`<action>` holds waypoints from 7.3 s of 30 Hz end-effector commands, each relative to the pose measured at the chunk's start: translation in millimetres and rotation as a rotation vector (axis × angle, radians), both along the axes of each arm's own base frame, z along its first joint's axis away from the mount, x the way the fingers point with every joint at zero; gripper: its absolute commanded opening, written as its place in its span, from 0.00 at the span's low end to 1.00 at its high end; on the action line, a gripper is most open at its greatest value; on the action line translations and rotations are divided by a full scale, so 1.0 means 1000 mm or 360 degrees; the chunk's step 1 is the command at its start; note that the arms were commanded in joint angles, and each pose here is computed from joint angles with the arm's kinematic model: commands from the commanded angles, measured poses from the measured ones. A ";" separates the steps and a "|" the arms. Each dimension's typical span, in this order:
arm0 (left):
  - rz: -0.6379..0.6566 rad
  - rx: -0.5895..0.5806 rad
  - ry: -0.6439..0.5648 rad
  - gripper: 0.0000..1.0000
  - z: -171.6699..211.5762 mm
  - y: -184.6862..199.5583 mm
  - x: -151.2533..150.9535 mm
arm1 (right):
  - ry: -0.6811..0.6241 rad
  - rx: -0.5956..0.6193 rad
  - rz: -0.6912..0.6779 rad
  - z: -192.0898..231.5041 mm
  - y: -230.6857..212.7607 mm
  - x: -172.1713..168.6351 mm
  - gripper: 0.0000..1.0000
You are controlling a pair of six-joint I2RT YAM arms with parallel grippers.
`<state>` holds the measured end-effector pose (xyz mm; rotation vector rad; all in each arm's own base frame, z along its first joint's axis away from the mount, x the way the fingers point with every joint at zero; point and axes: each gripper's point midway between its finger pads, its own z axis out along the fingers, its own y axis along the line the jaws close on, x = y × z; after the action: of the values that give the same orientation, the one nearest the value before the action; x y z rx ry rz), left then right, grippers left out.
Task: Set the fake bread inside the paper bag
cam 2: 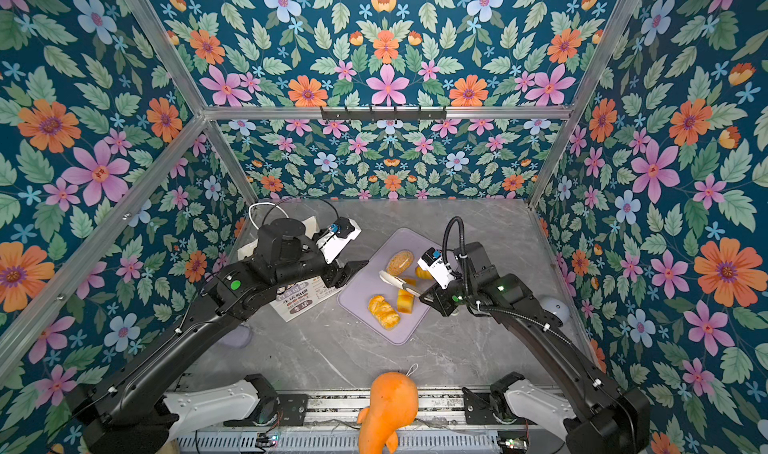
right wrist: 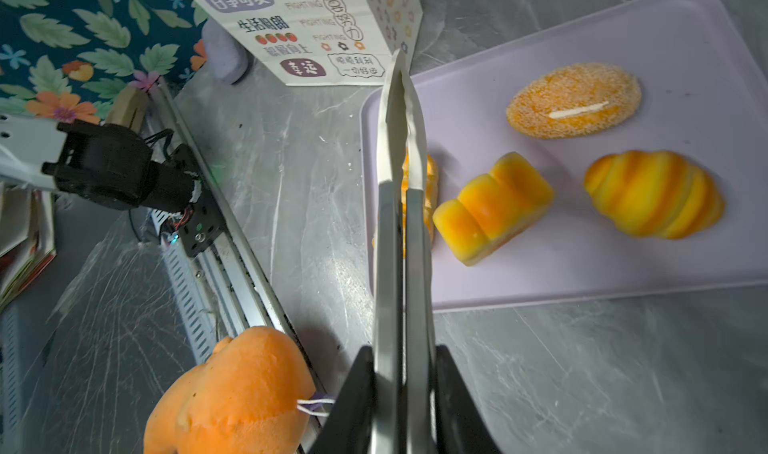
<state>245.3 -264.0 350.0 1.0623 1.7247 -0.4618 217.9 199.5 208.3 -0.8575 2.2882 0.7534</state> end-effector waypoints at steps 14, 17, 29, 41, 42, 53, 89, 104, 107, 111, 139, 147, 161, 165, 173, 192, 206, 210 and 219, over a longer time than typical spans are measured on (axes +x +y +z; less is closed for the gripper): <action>0.0073 -0.0127 -0.0031 0.73 0.005 0.003 0.005 | -0.0039 -0.0335 -0.0707 -0.023 -0.058 0.040 0.29; 0.0067 -0.0125 -0.0036 0.73 0.004 0.002 0.006 | -0.0024 -0.0284 -0.0679 -0.025 -0.051 0.041 0.29; 0.0075 -0.0130 -0.0041 0.72 -0.002 0.005 0.007 | 0.0212 -0.0344 -0.0798 -0.017 -0.040 0.008 0.31; 0.0051 -0.0158 -0.0072 0.72 0.000 0.007 0.002 | 0.0371 -0.0462 -0.0838 -0.011 -0.026 -0.015 0.36; 0.0053 -0.0161 -0.0074 0.72 0.001 0.008 0.001 | 0.0370 -0.0468 -0.0832 -0.010 -0.024 -0.015 0.37; 0.0022 -0.0191 -0.0112 0.72 0.007 0.010 -0.006 | 0.0447 -0.0503 -0.0781 -0.021 0.002 -0.017 0.40; -0.0050 -0.0205 -0.0121 0.72 0.007 0.009 -0.016 | 0.0504 -0.0550 -0.0880 -0.048 0.026 0.004 0.54; -0.0043 -0.0214 -0.0131 0.72 0.009 0.011 -0.016 | 0.0545 -0.0633 -0.0910 -0.066 0.024 0.005 0.46; 0.0025 -0.0204 -0.0124 0.73 0.008 0.013 -0.008 | 0.0533 -0.0612 -0.0897 -0.063 0.026 0.006 0.38; 0.0151 -0.0198 -0.0101 0.73 0.008 0.019 0.003 | 0.0490 -0.0578 -0.0876 -0.053 0.025 0.006 0.32; 0.1963 -0.0369 0.0276 0.74 0.059 0.247 0.036 | -0.0039 -0.0152 -0.0578 0.133 0.016 0.041 0.29; 0.2368 -0.0347 0.0666 0.64 -0.012 0.291 0.015 | -0.0227 -0.0044 -0.0385 0.194 0.043 0.079 0.29; 0.2304 -0.0554 0.0962 0.58 -0.076 0.298 0.023 | -0.0304 0.0203 0.0141 0.229 0.111 0.098 0.29; 0.2249 -0.0633 0.0964 0.49 -0.076 0.301 0.032 | -0.0352 0.0248 0.0416 0.225 0.125 0.083 0.29; 0.2069 -0.0581 0.0958 0.27 -0.076 0.292 0.056 | -0.0420 0.0338 0.0730 0.220 0.145 0.079 0.29; 0.1822 -0.0315 0.0821 0.14 -0.057 0.293 0.108 | -0.0512 0.0392 0.0910 0.198 0.167 0.108 0.30; 0.1983 -0.0338 0.0984 0.48 -0.061 0.295 0.094 | -0.0601 0.0308 0.0967 0.177 0.172 0.125 0.30; 0.2014 -0.0271 0.1052 0.49 -0.076 0.294 0.075 | -0.0602 0.0295 0.0972 0.171 0.172 0.130 0.30; 0.1904 -0.0253 0.1096 0.45 -0.089 0.284 0.076 | -0.0633 0.0292 0.1017 0.165 0.175 0.132 0.30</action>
<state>318.5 23.1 258.7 -0.4400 2.4968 -0.1390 351.2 370.8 365.0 -1.4902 1.6592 0.9410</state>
